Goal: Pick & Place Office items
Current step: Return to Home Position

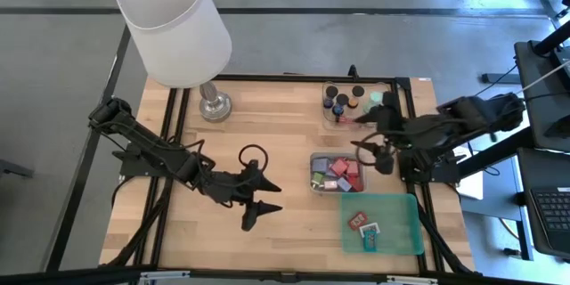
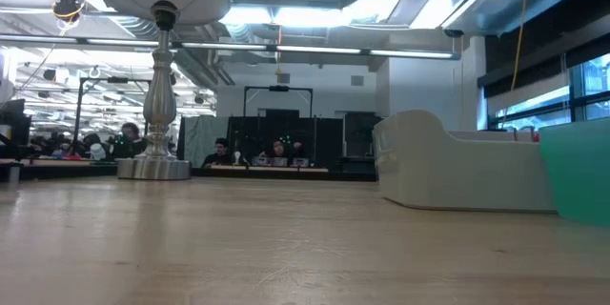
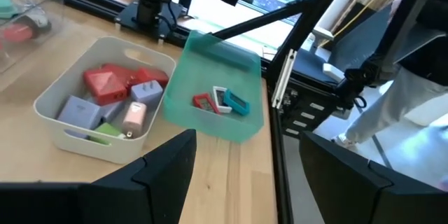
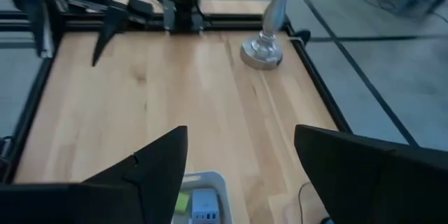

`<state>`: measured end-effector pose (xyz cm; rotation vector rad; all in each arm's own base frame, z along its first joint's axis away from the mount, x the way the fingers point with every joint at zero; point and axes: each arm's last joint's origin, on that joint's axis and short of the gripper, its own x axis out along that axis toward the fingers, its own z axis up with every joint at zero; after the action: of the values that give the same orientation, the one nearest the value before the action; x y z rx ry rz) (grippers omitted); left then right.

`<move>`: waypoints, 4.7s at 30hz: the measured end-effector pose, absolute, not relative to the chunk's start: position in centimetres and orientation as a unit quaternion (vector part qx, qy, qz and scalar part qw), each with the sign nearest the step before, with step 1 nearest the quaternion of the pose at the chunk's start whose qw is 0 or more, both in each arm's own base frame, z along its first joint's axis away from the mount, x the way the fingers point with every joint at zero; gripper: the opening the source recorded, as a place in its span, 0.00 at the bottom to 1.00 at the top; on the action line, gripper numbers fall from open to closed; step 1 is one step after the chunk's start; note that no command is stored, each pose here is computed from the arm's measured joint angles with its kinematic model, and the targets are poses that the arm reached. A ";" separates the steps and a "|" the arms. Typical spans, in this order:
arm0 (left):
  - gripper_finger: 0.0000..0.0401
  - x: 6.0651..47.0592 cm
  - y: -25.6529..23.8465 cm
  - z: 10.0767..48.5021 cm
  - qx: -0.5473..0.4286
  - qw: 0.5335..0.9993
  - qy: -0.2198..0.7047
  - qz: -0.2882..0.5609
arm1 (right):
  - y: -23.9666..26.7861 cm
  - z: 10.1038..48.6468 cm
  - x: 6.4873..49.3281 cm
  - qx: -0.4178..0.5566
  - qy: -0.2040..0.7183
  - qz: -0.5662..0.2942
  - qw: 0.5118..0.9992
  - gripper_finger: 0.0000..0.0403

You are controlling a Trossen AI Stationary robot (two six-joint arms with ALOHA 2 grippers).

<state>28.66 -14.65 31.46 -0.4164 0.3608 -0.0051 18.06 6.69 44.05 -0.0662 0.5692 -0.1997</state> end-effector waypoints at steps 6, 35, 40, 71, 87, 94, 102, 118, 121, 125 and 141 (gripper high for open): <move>0.63 28.7 -14.6 31.5 -0.206 0.962 0.178 -0.001 | 6.4 44.6 15.8 -0.028 0.255 -0.082 0.963 0.66; 0.63 28.7 -14.6 31.5 -0.206 0.962 0.178 -0.001 | 5.6 26.7 11.8 0.203 0.076 -0.065 0.974 0.66; 0.63 28.7 -14.6 31.5 -0.206 0.962 0.178 -0.001 | 5.7 24.7 12.0 0.219 0.063 -0.062 0.972 0.66; 0.63 24.6 -12.3 37.0 -0.186 0.979 0.078 0.002 | 5.5 16.4 11.6 0.323 0.072 -0.075 0.941 0.66; 0.63 8.9 -4.8 41.2 -0.234 0.967 0.093 -0.040 | 5.1 15.5 11.3 0.385 0.079 -0.136 0.909 0.66; 0.63 5.2 -2.0 39.7 -0.237 0.968 0.077 -0.011 | 5.2 15.1 11.2 0.388 0.113 -0.118 0.907 0.66; 0.63 2.8 0.0 35.2 -0.246 0.967 0.058 0.004 | 5.4 15.1 11.3 0.429 0.128 -0.096 0.889 0.66; 0.63 5.2 -2.3 26.4 -0.257 0.959 -0.045 -0.107 | 4.9 15.0 11.2 0.387 0.095 -0.154 0.904 0.66; 0.63 5.7 -2.7 25.2 -0.253 0.962 -0.038 -0.100 | 4.9 15.0 11.2 0.385 0.095 -0.154 0.905 0.66; 0.63 6.5 -3.1 23.7 -0.251 0.965 -0.043 -0.062 | 4.9 15.0 11.2 0.399 0.093 -0.155 0.899 0.66; 0.63 7.4 -2.7 18.9 -0.192 0.971 0.000 0.145 | 4.9 15.0 11.2 0.409 0.091 -0.156 0.895 0.66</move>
<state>7.42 -2.73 18.93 -0.3878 -0.0009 0.2937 11.17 4.95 14.96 0.8470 0.1894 -0.3242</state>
